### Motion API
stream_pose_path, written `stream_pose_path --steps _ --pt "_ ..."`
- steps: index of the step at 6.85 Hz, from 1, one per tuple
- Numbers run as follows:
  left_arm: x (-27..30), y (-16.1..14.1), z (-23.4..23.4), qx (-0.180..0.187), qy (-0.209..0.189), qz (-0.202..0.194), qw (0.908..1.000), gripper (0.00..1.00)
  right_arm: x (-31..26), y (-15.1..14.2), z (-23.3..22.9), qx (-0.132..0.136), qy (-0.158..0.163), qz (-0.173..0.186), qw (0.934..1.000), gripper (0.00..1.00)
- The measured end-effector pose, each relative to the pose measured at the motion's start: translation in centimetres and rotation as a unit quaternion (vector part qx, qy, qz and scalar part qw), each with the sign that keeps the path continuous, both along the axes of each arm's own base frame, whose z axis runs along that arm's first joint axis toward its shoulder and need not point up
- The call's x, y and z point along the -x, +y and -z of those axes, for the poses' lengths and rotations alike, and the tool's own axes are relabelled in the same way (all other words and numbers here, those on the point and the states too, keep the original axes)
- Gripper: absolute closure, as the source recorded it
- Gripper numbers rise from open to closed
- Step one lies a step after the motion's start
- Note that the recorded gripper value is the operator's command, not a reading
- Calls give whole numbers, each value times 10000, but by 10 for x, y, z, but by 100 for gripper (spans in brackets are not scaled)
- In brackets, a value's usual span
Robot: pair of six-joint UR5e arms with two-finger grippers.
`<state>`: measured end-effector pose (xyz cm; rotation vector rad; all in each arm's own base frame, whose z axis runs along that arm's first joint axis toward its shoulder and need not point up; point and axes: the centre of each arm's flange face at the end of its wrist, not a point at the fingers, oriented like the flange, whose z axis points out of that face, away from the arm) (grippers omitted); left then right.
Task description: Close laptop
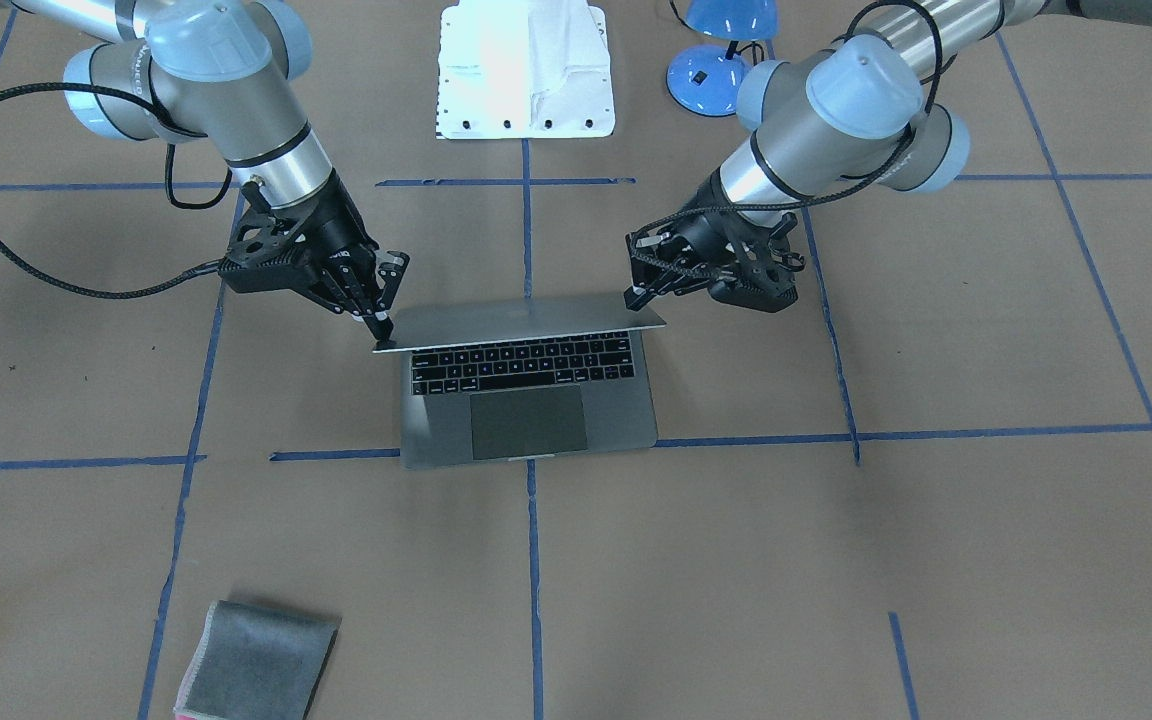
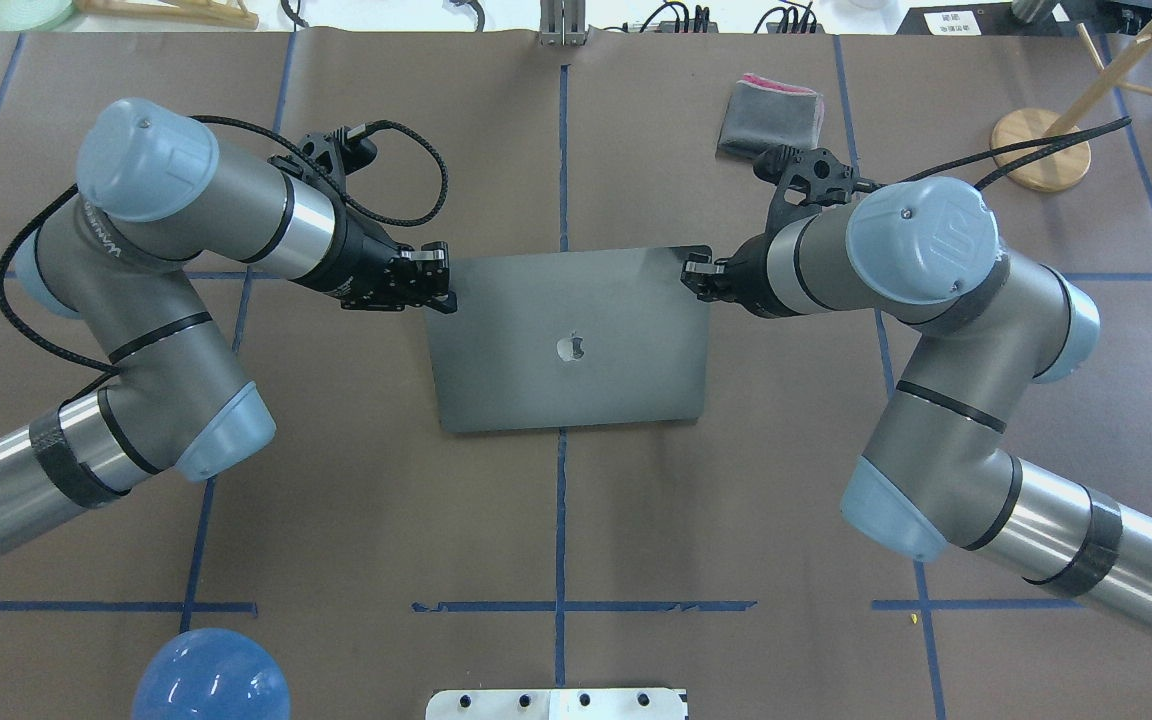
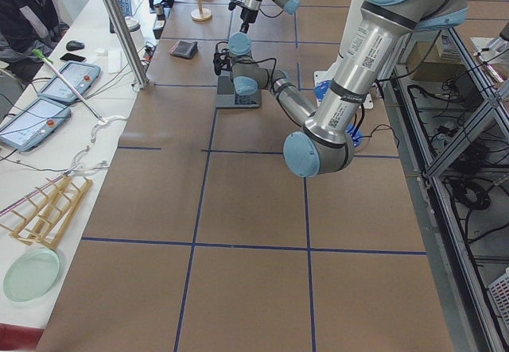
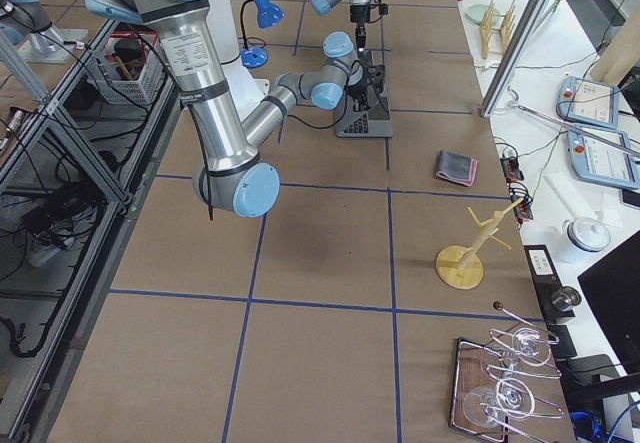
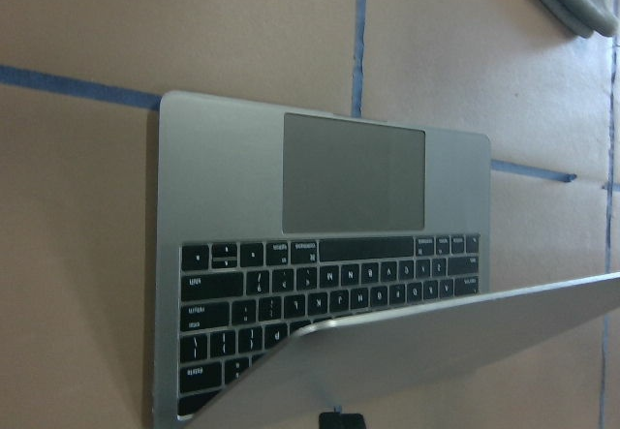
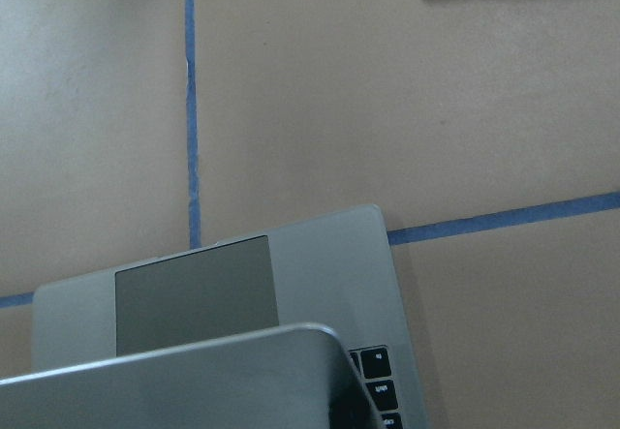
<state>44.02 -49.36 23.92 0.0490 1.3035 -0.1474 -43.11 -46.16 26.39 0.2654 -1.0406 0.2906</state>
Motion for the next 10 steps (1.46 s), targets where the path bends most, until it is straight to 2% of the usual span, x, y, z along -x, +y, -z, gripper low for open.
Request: stream_pose_path --steps 5,7,8,9,10 --pt "-33 -52 -34 222 -494 431 9976 100 53 -55 -19 273 392 -78 9988 100" --pt "-61 -54 -56 213 -761 493 9957 100 75 -69 -35 370 530 -65 9979 99" --pt "-73 -50 -63 125 -873 517 9948 100 80 -71 -39 388 550 -52 9977 96" --pt "-77 -49 -62 69 -897 529 9945 93 82 -71 -36 382 519 -53 9979 77" --pt "-75 -50 -60 59 -893 539 9945 1 81 -72 -31 380 474 -46 9981 1"
